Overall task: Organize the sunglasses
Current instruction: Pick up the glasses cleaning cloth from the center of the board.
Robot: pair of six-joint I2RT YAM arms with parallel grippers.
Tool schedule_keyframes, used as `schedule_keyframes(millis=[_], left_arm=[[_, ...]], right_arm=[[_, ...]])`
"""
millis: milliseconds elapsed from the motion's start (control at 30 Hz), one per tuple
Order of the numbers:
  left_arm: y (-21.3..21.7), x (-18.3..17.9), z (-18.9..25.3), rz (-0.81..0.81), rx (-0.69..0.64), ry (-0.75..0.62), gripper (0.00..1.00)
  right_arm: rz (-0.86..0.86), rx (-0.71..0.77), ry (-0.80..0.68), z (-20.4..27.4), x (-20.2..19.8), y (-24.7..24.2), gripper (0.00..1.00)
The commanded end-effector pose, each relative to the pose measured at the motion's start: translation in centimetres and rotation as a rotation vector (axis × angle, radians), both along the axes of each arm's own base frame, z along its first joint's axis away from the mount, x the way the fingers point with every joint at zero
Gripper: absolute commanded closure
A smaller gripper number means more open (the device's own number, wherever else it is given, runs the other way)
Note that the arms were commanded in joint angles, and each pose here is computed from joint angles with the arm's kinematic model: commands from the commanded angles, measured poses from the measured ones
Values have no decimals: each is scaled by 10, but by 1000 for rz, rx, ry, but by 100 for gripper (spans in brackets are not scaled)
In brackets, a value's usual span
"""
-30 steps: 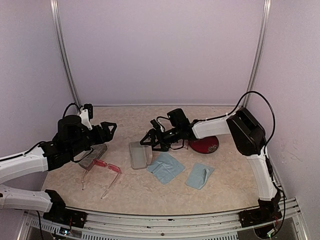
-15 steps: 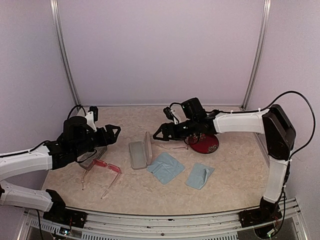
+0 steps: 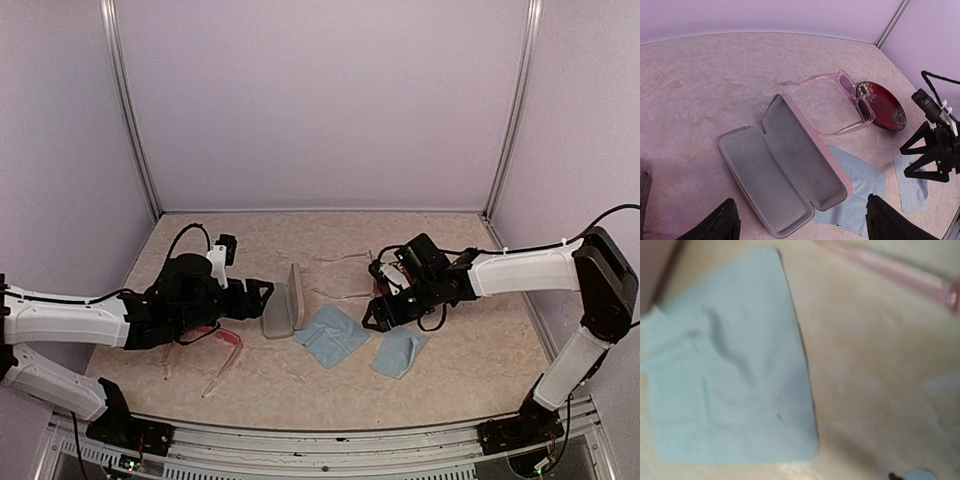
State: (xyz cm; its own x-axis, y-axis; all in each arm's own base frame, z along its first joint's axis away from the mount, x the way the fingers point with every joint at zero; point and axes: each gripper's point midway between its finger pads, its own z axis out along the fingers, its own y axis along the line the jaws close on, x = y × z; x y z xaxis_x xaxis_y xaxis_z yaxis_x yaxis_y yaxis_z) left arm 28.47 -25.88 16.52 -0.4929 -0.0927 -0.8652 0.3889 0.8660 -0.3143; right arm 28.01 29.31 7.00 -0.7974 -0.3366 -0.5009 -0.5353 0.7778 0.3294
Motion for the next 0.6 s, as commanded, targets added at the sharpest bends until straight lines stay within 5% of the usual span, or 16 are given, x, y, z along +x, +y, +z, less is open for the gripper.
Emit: schedule_keyframes(millis=[0,567], left_arm=[[-12,-14,-24,-23,42,16,16],[-22,-52,-41,-16,48,22,16]], right_arm=[[36,29,-39,-7,4,6,29],[111,-92,-11,-52,-4,30,54]])
